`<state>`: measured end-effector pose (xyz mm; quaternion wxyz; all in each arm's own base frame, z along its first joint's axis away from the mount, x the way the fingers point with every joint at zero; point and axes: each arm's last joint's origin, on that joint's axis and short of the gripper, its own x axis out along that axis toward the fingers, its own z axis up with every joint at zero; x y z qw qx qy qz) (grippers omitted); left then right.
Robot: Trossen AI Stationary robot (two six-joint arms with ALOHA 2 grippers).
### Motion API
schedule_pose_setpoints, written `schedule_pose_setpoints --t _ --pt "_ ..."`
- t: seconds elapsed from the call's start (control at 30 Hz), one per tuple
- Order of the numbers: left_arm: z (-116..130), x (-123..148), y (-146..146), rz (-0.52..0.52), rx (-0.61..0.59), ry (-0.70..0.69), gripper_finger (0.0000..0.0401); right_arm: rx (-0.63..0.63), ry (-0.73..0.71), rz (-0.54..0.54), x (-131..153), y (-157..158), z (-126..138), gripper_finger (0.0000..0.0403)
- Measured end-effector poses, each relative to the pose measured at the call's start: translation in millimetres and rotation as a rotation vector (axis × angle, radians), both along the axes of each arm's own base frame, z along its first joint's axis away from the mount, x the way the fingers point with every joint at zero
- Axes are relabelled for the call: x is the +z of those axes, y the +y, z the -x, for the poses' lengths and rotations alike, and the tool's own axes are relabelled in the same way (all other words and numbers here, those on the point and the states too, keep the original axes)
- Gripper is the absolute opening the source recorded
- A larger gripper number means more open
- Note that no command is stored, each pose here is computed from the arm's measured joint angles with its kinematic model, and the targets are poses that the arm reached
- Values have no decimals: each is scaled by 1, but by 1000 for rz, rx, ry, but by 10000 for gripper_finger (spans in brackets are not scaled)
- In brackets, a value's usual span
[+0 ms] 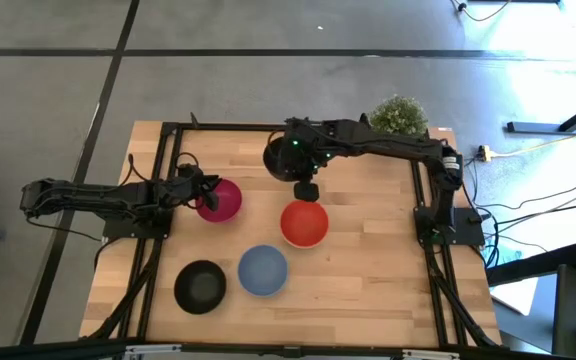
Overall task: Nest bowls inside each other
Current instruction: Stack the top black bowl on top of the orange bowl
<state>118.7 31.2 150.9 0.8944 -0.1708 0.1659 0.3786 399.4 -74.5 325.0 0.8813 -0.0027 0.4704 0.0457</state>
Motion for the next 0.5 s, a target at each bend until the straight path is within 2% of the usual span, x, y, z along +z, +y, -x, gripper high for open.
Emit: schedule_pose_setpoints --t 0.17,0.37,0.5 --pt "0 0 0 16 11 -16 65 20 8 65 10 24 6 11" --pt "0 0 0 17 10 -17 65 88 21 77 12 55 6 11" --pt "0 0 0 19 12 -19 65 77 70 108 11 71 11 11"
